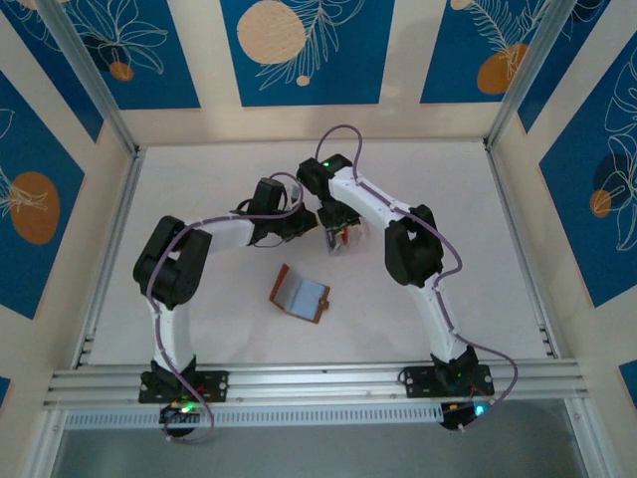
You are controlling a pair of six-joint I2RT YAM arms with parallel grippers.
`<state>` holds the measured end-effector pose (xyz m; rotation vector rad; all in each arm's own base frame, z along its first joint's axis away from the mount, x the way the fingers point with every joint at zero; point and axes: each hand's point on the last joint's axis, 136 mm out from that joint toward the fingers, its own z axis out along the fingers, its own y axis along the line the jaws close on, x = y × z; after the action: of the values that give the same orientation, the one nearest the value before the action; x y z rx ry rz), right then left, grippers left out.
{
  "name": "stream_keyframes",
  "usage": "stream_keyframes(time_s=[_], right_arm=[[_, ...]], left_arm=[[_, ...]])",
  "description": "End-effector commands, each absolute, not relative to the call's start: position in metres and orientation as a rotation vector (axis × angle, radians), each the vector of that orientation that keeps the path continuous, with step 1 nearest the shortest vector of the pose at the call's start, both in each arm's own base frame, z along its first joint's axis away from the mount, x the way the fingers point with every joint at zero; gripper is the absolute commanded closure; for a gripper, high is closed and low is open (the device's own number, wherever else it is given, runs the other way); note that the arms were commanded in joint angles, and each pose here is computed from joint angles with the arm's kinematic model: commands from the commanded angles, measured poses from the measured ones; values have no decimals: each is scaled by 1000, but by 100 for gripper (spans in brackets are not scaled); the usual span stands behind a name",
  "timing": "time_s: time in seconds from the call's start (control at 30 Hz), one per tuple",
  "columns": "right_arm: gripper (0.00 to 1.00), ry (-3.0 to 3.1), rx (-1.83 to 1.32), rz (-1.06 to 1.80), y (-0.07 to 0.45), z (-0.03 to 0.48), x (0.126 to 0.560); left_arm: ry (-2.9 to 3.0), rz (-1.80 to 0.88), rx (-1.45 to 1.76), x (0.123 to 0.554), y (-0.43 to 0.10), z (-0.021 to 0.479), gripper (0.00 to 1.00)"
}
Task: Put the credit cards into the card holder
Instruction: Pick up the credit card from the storage box.
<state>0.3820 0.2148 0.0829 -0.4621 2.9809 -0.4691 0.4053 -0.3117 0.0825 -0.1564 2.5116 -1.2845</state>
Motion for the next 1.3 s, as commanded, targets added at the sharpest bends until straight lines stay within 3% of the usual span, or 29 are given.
stream_keyframes(time_s=[0.0, 1.27], right_arm=[[70, 2935, -513, -619, 203, 93, 383], [78, 2885, -548, -692, 193, 112, 386]], left_arm=[[2528, -1309, -169, 403, -310, 74, 100], [2528, -1318, -188, 402, -310, 73, 100]])
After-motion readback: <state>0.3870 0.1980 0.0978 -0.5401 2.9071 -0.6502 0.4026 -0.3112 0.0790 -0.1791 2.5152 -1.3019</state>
